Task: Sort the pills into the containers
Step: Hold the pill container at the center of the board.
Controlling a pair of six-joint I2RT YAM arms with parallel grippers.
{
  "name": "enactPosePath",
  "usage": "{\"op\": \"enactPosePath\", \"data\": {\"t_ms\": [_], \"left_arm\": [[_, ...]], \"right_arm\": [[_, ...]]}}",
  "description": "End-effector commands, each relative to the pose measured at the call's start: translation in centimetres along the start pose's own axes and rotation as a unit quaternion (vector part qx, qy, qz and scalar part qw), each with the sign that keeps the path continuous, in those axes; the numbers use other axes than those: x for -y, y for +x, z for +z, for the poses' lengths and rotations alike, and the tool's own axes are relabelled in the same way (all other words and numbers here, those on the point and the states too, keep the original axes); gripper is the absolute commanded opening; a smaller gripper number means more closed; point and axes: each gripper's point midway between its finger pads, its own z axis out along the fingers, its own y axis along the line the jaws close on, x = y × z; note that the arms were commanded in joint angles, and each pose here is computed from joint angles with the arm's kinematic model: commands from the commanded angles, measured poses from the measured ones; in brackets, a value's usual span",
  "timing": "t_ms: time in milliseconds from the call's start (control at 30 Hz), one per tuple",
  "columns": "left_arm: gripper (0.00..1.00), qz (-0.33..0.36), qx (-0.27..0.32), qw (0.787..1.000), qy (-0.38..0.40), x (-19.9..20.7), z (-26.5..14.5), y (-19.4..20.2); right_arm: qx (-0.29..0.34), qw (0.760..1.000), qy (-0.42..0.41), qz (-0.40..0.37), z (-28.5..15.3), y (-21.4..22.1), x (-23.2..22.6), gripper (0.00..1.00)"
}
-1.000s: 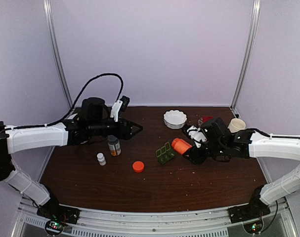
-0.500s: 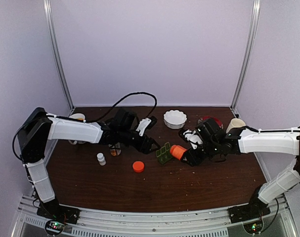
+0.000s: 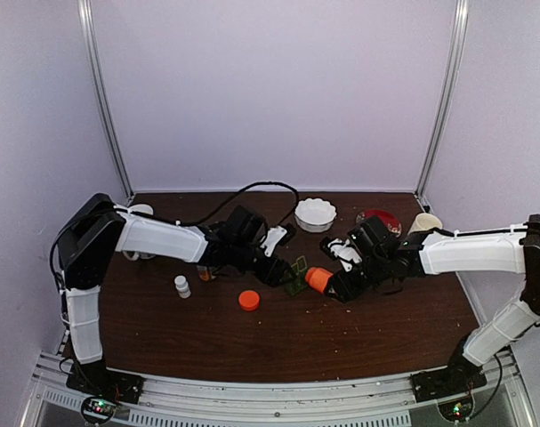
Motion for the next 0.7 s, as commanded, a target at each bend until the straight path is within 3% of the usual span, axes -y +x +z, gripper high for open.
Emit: {"op": "enactPosePath", "data": {"t_ms": [0, 167, 400, 667], "left_arm": [[0.61, -0.005, 0.028, 1.000, -0.002, -0.6, 0.3, -1.9], [0.59, -0.016, 0.029, 0.999, -0.002, -1.2, 0.8, -2.1], [0.44, -0.036, 0.026, 0.999, -0.003, -1.9, 1.6, -2.1], [0.35, -0.056, 0.020, 0.998, -0.008, -2.9, 2.4, -1.6]], "right_arm": [[0.018, 1.000, -0.009, 0.009, -0.1, -1.6, 0.0, 0.04], [0.015, 1.000, -0.018, 0.010, 0.2, -1.9, -0.2, 0.04], [0.002, 1.000, -0.015, 0.016, 0.6, -1.7, 0.0, 0.04], [-0.005, 1.000, -0.014, 0.019, 0.9, -1.6, 0.2, 0.03]]}}
